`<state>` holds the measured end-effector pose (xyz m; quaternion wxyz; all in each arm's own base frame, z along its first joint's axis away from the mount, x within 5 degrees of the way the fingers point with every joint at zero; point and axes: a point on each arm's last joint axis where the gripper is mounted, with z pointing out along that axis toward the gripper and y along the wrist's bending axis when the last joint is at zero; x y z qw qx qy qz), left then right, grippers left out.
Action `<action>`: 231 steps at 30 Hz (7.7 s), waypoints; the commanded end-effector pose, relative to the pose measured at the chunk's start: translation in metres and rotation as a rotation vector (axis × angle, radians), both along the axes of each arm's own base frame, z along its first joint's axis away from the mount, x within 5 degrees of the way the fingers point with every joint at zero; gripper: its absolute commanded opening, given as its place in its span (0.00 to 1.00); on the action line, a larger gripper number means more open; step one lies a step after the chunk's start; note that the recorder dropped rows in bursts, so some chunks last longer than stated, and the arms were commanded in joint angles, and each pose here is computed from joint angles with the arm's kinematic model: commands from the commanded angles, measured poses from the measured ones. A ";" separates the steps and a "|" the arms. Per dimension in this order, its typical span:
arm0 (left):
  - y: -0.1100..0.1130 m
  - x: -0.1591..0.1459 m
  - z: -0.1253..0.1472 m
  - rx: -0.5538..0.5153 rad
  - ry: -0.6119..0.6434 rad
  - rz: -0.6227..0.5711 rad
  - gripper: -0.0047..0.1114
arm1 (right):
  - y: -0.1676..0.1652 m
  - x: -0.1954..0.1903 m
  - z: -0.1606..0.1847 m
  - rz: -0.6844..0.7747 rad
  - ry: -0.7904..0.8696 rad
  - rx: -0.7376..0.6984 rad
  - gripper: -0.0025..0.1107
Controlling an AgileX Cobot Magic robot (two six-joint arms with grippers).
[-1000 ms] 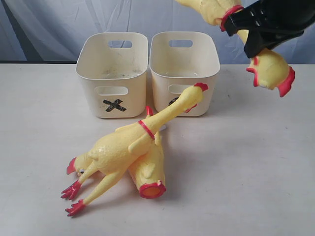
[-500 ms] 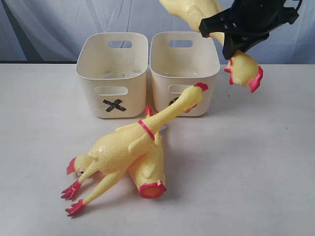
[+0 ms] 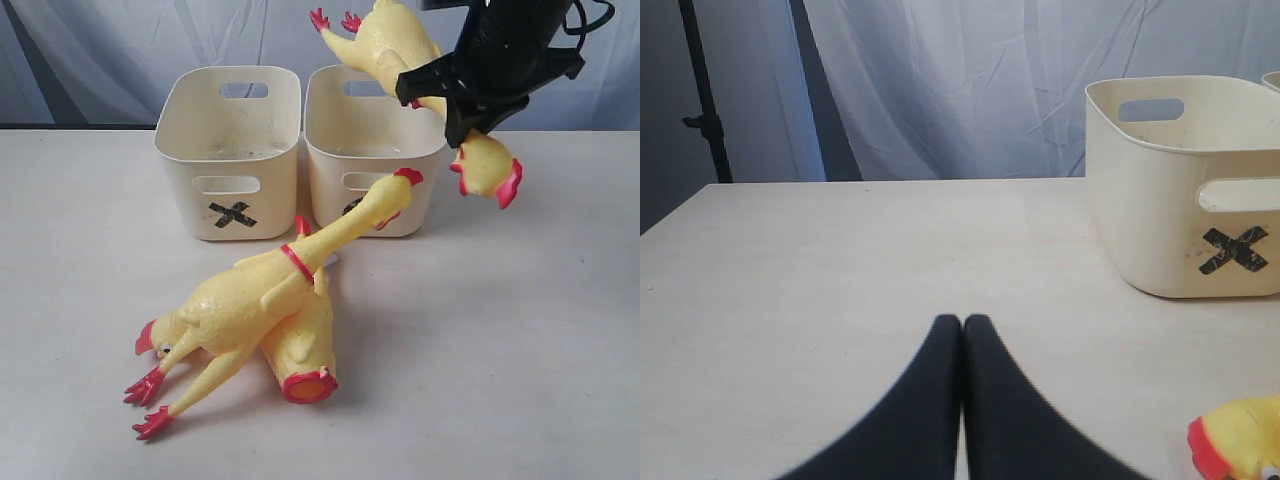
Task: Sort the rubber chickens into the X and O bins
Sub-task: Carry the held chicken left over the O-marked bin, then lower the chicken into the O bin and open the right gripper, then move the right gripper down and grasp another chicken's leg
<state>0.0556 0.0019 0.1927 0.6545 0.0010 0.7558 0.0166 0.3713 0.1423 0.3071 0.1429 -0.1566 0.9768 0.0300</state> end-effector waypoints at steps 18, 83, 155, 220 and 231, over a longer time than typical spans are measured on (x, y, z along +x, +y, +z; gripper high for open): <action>0.000 0.000 0.000 0.000 -0.007 -0.001 0.04 | 0.002 0.009 -0.010 -0.015 0.006 0.011 0.01; 0.000 0.000 0.000 0.000 -0.007 -0.001 0.04 | 0.005 0.000 0.015 -0.016 -0.031 0.099 0.47; 0.000 0.000 0.000 0.000 -0.007 -0.001 0.04 | 0.082 -0.102 0.040 1.125 -0.241 -0.271 0.59; 0.000 0.000 0.000 0.000 -0.007 -0.001 0.04 | 0.087 -0.059 -0.073 1.362 -0.101 -0.654 0.27; 0.000 0.000 0.000 0.000 -0.007 -0.001 0.04 | 0.084 -0.061 -0.074 1.347 -0.057 -0.657 0.27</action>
